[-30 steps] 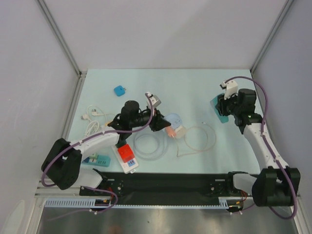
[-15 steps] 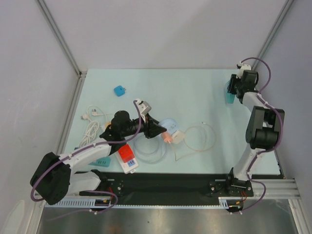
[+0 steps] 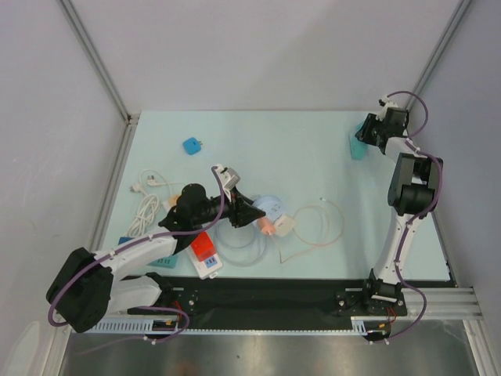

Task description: Pull the plug off the socket

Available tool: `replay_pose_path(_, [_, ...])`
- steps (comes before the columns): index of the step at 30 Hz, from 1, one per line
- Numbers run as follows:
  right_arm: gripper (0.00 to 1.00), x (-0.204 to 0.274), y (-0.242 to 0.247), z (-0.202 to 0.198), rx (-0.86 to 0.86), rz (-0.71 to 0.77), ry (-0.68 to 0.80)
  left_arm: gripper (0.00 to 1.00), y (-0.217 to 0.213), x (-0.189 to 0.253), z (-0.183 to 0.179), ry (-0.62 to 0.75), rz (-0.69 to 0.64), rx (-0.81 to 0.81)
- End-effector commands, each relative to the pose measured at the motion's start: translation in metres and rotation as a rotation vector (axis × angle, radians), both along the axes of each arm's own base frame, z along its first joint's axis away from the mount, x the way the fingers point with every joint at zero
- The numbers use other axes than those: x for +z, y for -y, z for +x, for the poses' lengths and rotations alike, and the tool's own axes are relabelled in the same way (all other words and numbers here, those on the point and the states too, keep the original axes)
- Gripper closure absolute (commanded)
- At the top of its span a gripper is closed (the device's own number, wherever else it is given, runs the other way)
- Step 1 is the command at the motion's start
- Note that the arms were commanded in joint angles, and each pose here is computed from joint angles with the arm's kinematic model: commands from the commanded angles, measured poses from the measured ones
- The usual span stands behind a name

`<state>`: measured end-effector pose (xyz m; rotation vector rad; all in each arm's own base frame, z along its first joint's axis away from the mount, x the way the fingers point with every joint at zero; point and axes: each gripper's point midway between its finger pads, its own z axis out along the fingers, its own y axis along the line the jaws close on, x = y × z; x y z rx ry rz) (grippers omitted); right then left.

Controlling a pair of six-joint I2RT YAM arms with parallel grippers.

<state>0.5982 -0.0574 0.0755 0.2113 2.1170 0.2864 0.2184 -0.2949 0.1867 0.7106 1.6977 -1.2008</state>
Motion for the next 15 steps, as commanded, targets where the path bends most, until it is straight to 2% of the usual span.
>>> replay_pose_path(1, [0.58,0.029,0.009,0.018,-0.009,0.033,0.074,1.0,0.002,0.041,0.0,0.103,-0.117,-0.008])
replay_pose_path(3, [0.45,0.027,0.013,0.016,-0.012,0.033,0.068,1.0,0.004,0.04,0.0,0.095,-0.122,-0.012])
replay_pose_path(4, [0.45,0.027,0.015,0.015,-0.014,0.034,0.067,1.0,0.004,0.04,0.0,0.092,-0.125,-0.012])
replay_pose_path(5, [0.34,0.027,0.019,0.014,-0.021,0.029,0.064,1.0,0.004,0.04,-0.001,0.091,-0.129,-0.016])
replay_pose_path(8, [0.2,0.033,0.026,0.011,-0.024,0.007,0.069,1.0,0.004,0.039,-0.002,0.084,-0.14,-0.015])
replay_pose_path(13, [0.08,0.048,0.038,-0.004,-0.028,-0.035,0.067,1.0,0.002,0.04,-0.003,0.075,-0.153,-0.001])
replay_pose_path(15, [0.07,0.048,0.041,-0.01,-0.03,-0.054,0.062,1.0,0.001,0.041,-0.003,0.077,-0.159,0.005])
